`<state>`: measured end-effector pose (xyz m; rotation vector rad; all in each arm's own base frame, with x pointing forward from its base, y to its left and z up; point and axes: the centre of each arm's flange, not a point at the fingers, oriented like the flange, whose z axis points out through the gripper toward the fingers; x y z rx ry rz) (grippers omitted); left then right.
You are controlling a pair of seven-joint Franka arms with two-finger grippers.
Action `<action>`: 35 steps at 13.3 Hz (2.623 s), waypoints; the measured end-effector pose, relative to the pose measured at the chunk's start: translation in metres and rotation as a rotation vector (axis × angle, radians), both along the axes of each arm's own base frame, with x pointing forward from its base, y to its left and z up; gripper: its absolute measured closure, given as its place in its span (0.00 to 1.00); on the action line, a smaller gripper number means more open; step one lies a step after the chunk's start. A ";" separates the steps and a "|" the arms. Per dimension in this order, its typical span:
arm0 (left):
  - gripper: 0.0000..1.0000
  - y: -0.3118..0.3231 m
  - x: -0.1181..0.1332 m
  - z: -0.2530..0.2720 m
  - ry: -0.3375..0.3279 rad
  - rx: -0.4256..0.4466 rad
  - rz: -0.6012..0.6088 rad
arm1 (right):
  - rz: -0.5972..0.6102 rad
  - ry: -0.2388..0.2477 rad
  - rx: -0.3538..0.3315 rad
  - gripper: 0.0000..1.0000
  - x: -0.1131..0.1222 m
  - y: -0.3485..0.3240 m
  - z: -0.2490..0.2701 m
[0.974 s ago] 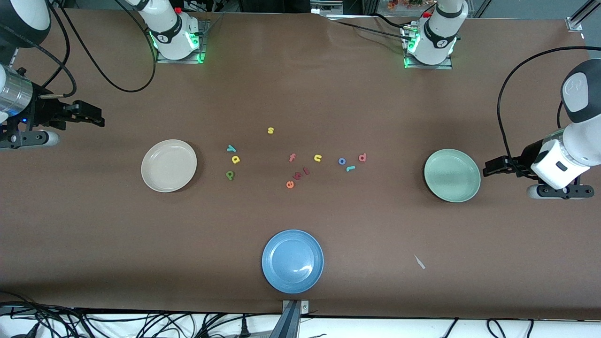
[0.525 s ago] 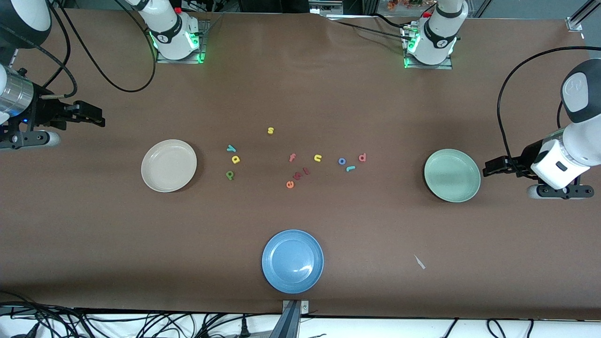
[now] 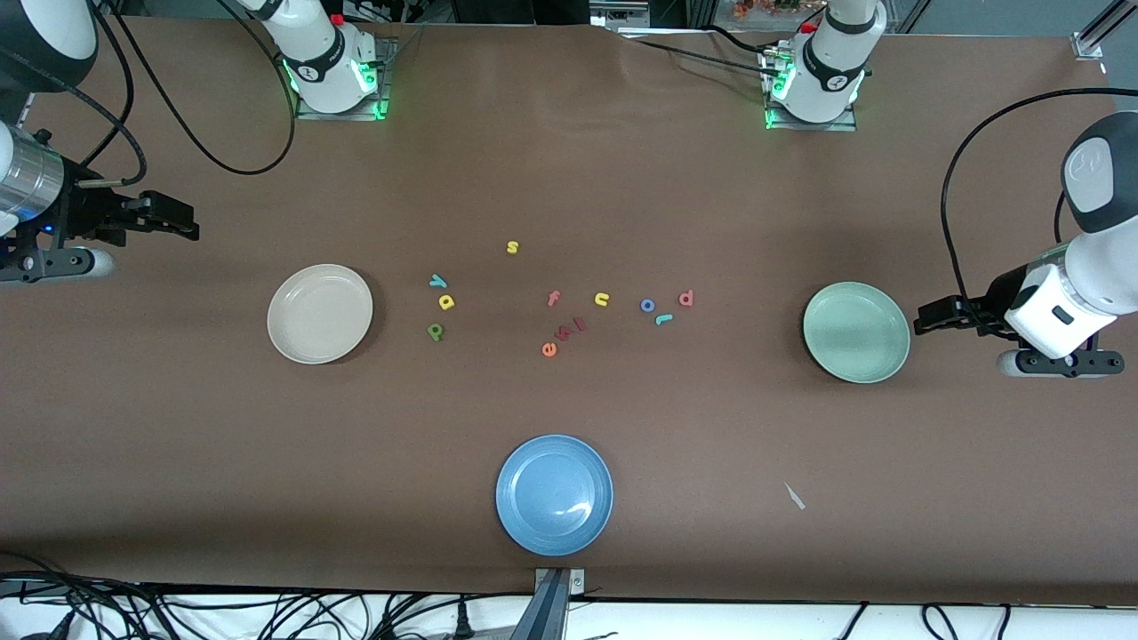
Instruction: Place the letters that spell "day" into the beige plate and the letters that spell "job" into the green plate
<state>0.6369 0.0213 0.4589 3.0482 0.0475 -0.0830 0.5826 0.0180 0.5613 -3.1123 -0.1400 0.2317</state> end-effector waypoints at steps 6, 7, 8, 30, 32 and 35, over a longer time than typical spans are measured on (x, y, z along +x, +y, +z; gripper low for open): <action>0.00 0.000 0.000 -0.001 0.002 -0.001 0.000 | 0.000 0.001 0.000 0.00 0.000 0.000 0.000; 0.00 0.000 0.000 -0.001 0.002 -0.001 0.000 | 0.000 0.001 0.000 0.00 0.000 0.000 0.000; 0.00 0.000 0.000 -0.001 0.002 -0.001 0.000 | 0.000 0.001 0.000 0.00 0.000 0.000 0.000; 0.00 -0.006 0.001 0.000 -0.006 0.006 -0.025 | 0.000 0.004 0.000 0.00 0.000 0.000 -0.001; 0.00 -0.006 0.001 0.000 -0.006 0.006 -0.026 | 0.000 0.005 0.000 0.00 0.000 0.000 -0.002; 0.00 -0.006 0.001 -0.001 -0.005 0.006 -0.027 | 0.000 0.005 0.000 0.00 0.000 0.000 -0.002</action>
